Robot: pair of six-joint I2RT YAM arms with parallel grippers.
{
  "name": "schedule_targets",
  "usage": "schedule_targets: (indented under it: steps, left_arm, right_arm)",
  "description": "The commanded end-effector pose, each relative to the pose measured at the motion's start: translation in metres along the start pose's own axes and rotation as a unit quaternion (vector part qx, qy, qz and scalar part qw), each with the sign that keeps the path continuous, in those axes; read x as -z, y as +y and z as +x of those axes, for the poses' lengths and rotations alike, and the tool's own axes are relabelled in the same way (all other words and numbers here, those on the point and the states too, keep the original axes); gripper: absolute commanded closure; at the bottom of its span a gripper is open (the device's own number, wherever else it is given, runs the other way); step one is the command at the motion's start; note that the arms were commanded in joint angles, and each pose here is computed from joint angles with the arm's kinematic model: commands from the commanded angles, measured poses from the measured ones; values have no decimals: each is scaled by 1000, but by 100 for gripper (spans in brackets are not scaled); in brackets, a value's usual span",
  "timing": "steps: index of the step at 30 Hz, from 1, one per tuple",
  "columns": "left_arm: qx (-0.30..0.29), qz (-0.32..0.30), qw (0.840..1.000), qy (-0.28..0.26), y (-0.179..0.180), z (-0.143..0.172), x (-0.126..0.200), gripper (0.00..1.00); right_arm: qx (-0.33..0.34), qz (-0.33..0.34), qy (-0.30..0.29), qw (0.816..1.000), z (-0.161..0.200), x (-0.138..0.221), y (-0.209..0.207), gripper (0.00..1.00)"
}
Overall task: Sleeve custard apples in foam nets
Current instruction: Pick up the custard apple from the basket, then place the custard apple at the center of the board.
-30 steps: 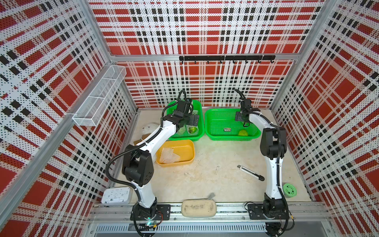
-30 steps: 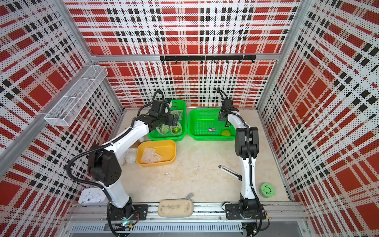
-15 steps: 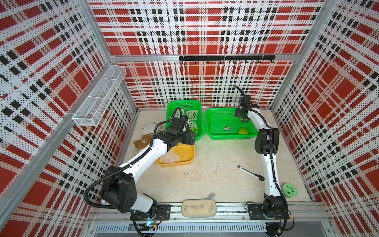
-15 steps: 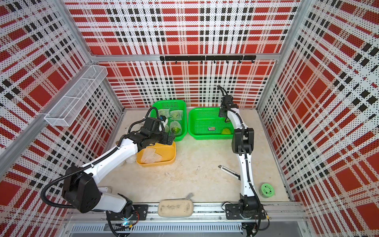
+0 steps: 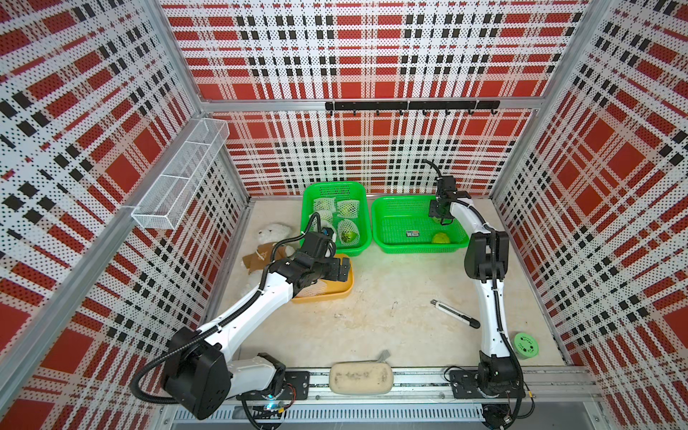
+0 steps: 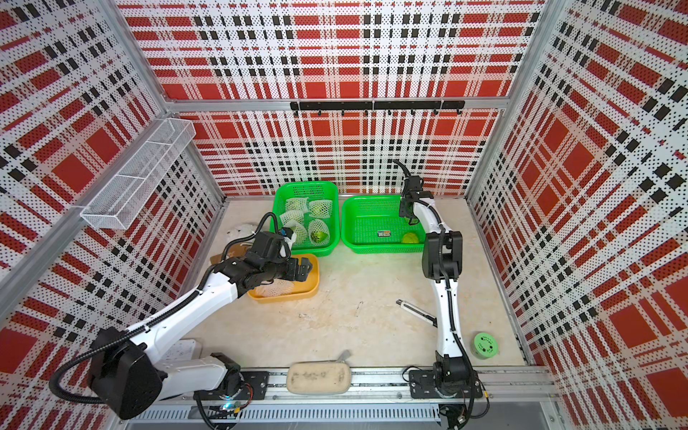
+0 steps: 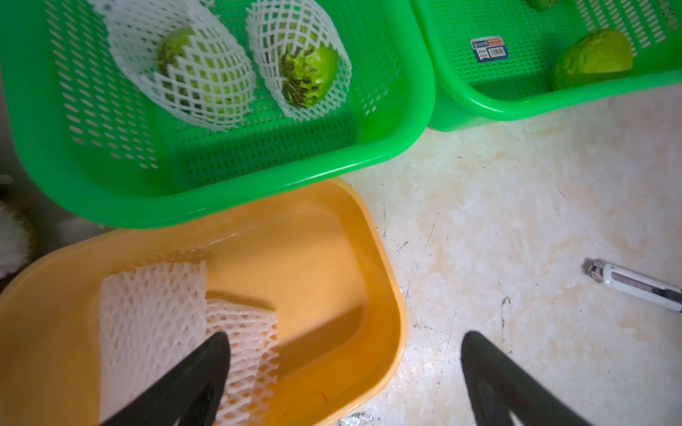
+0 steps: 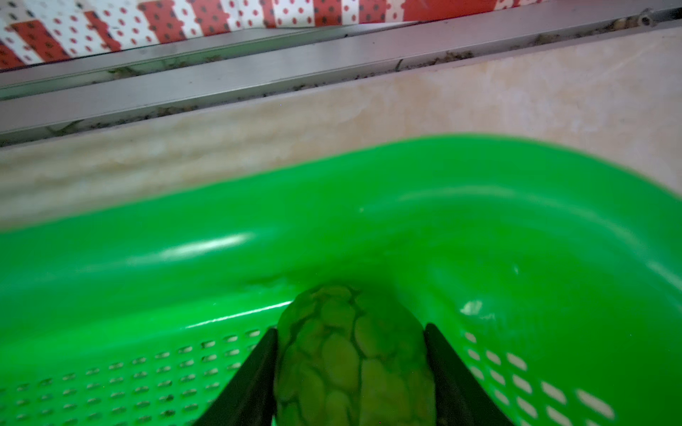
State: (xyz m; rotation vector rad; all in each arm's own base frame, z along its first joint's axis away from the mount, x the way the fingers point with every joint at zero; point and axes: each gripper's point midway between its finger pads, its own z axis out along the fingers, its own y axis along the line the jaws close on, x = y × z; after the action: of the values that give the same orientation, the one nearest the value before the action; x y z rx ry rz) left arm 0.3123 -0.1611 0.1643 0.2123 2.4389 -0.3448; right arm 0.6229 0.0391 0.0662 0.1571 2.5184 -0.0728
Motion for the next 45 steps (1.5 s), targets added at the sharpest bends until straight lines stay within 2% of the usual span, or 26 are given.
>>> schedule_targets:
  steps: [1,5,9,14,20,26,30,35,37,40,45]
  left_arm:
    - [46,-42,998,4,26,5,5,1]
    - [59,-85,995,15,45,14,7,1]
    - [92,-121,988,27,62,26,7,1]
    - [110,-128,985,43,68,38,-2,0]
    - [64,-182,979,68,86,44,-18,6]
    - [16,-246,961,121,106,51,-35,18]
    - [-5,-274,954,119,111,44,-42,21]
    - [-25,-281,949,140,111,37,-55,28]
    - [-29,-281,947,153,111,37,-60,29]
    - [-44,-272,945,174,109,42,-66,29]
    - [-55,-291,934,198,115,51,-68,32]
  right_arm:
    - [55,-90,-87,991,-31,46,52,60]
    - [93,-174,-149,969,-30,102,85,66]
    - [117,-234,-162,951,-6,150,103,71]
    - [171,-285,-156,930,54,208,130,72]
    - [236,-324,-127,907,143,256,157,72]
    - [261,-346,-70,899,233,253,169,69]
    - [265,-348,-49,898,271,242,168,69]
    - [274,-325,-5,905,299,225,159,62]
    - [274,-324,4,905,303,223,157,57]
    - [275,-326,10,905,307,222,156,54]
    - [277,-332,21,901,312,222,158,51]
